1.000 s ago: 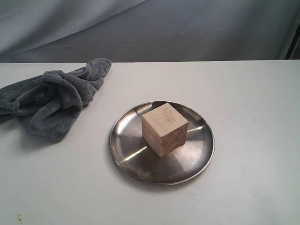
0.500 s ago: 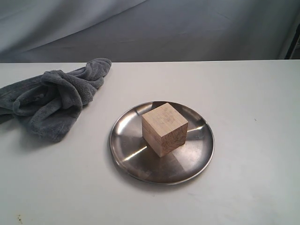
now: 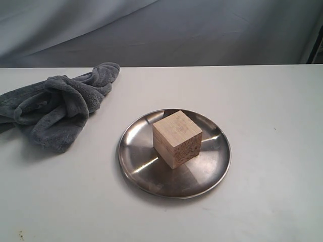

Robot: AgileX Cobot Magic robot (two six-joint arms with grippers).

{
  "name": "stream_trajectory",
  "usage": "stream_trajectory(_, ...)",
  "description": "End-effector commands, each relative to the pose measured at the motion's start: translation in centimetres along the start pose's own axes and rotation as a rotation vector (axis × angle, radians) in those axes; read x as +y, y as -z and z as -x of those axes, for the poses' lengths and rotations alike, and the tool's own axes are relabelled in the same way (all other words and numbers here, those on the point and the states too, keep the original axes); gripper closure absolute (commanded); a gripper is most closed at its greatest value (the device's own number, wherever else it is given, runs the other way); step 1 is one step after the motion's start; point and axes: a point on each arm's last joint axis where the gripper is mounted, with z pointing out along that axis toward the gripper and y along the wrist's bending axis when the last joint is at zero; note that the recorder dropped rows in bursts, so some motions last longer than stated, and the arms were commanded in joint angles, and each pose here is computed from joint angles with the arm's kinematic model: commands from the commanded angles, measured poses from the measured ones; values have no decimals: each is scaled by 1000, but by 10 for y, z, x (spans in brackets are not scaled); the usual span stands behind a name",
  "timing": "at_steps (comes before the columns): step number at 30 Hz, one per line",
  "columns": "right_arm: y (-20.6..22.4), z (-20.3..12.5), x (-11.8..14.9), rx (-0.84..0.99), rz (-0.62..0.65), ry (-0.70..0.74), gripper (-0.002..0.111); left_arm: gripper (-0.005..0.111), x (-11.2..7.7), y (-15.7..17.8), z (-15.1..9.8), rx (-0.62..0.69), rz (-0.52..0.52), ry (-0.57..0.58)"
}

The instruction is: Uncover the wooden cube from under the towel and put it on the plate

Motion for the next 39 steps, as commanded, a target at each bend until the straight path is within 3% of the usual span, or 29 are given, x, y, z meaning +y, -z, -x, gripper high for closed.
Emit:
stream_trajectory(1,0,-1,0,-1,2,-4,108,107,-4,0,-2,7,-39,-58)
stream_trajectory(12,0,-1,0,-1,2,-4,108,107,-7,0,-2,2,-82,-136)
stream_trajectory(39,0,-1,0,-1,2,-4,108,107,-7,0,-2,0,-82,-134)
